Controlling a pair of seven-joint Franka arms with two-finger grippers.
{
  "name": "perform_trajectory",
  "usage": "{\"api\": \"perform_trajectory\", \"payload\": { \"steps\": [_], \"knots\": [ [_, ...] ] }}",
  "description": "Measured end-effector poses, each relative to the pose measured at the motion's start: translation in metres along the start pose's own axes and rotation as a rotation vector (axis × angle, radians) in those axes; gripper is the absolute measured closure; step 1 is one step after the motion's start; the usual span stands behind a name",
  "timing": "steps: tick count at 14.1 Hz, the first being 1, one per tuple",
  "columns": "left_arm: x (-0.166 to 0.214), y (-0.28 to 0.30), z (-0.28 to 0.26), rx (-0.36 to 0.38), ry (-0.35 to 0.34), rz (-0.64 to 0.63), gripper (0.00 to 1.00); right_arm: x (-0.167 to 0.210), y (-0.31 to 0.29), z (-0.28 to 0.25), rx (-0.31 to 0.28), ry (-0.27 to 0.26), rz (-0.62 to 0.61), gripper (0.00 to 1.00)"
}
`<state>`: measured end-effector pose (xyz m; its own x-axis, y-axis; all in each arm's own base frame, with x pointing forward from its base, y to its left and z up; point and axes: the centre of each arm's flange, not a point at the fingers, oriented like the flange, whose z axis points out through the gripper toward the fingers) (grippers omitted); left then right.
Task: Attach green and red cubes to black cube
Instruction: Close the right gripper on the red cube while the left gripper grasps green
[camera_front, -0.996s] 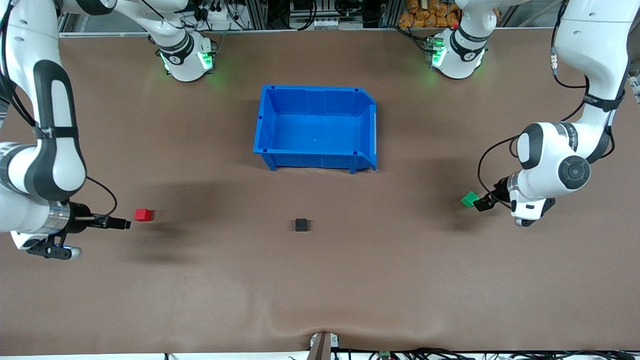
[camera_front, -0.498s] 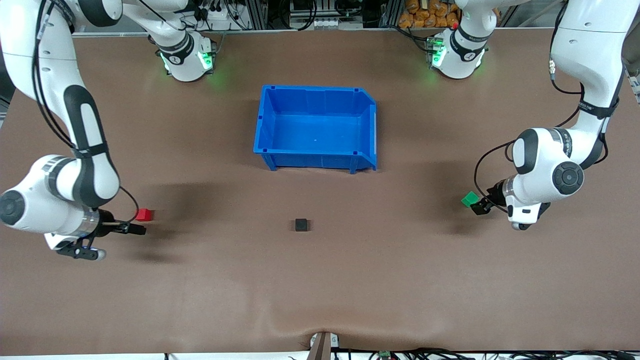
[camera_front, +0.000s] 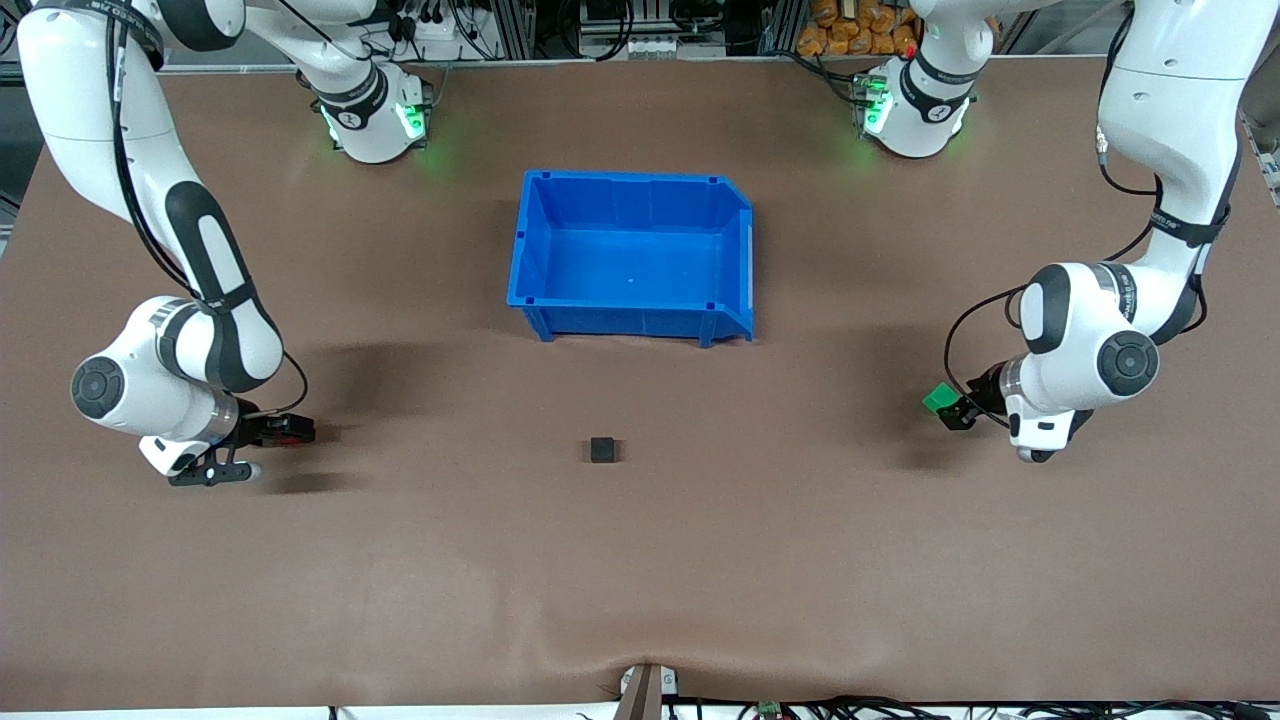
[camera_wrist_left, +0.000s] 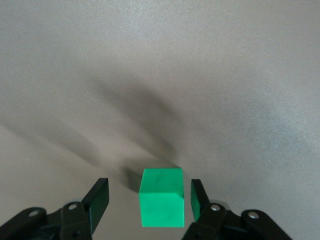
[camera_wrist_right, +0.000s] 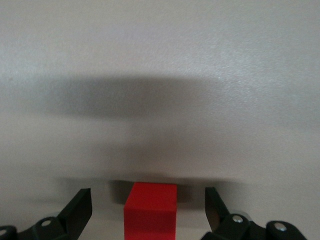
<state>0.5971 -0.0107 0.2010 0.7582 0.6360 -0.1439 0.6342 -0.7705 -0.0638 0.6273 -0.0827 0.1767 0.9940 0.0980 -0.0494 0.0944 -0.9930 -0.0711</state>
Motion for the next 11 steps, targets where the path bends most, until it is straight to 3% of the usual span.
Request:
{"api": "perform_trajectory", "payload": {
  "steps": [5, 7, 10, 11],
  "knots": [
    [0.0, 0.0, 0.004, 0.003, -0.007, -0.002, 0.27, -0.005, -0.002, 0.006, 0.003, -0.021, -0.037, 0.0],
    [-0.002, 0.002, 0.006, 0.005, -0.009, -0.016, 0.37, -0.007, -0.003, 0.006, -0.001, -0.042, -0.052, 0.0],
    [-0.008, 0.01, 0.008, 0.008, -0.01, -0.023, 0.44, -0.01, -0.006, 0.003, 0.008, -0.078, -0.063, 0.0],
    [-0.009, 0.012, 0.008, 0.007, -0.009, -0.023, 0.49, -0.01, -0.008, 0.001, 0.009, -0.079, -0.065, 0.08]
  ]
}}
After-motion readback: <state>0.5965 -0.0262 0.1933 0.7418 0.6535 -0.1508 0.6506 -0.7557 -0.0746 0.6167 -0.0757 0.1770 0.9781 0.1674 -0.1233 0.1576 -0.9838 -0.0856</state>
